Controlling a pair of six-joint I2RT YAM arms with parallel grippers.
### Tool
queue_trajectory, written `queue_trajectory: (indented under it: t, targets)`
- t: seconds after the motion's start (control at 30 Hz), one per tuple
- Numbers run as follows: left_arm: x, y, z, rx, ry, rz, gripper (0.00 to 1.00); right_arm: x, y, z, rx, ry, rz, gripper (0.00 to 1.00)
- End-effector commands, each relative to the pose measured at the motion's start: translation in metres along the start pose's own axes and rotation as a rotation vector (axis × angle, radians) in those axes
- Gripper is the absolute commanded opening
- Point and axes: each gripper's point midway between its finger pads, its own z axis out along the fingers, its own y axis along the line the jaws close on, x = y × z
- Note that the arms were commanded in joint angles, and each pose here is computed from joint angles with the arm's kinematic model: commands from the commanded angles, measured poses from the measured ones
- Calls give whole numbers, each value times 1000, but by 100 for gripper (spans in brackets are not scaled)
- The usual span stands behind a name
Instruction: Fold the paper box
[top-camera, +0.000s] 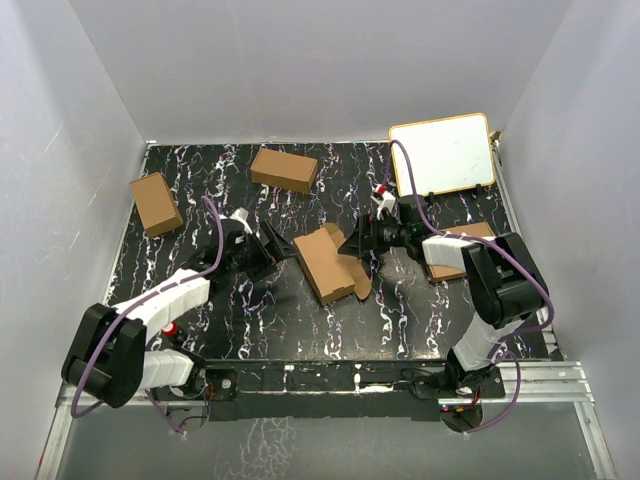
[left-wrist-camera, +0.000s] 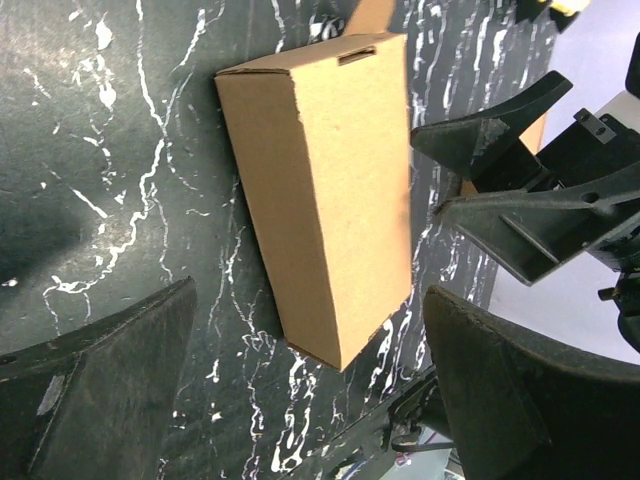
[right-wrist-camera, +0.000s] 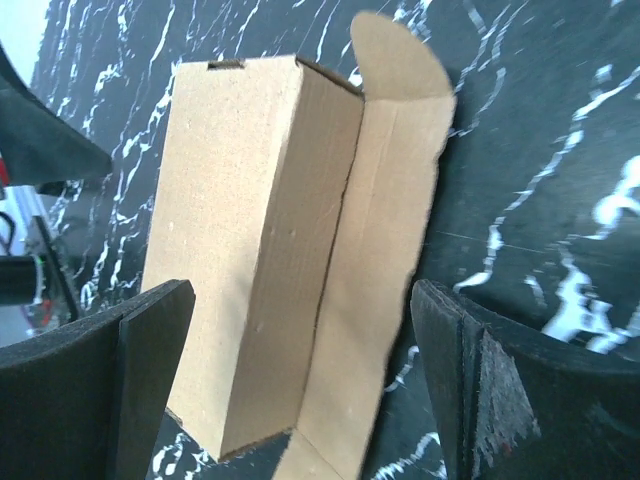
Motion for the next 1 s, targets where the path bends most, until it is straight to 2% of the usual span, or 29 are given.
queue_trajectory:
  t: [0.0,0.17,0.27,0.33,0.47,0.57,0.7,0.97]
  targets:
    - [-9,-17,-13,58,-52,30,92,-44,-1,-26,49,-87,-274,99]
    - [-5,-17,-15,62,-36,47,91,-55,14,-47,33,-114,-538,99]
    - [-3,-19,-15,83,-27,77,88,-51,16,-50,20,-100,-598,99]
    - [-3,-20,-15,79,-22,92,86,-47,13,-48,23,-83,-586,87]
    - [-1,-15,-12,49,12,118,83,-35,3,-38,24,-24,-542,51]
    - [1,-12,-7,28,39,131,81,-24,-1,-30,18,27,-531,34]
    - [2,-8,1,11,69,147,80,-6,6,-18,-15,95,-553,23]
    - [2,1,12,-48,113,195,80,27,41,-8,-186,183,-636,19]
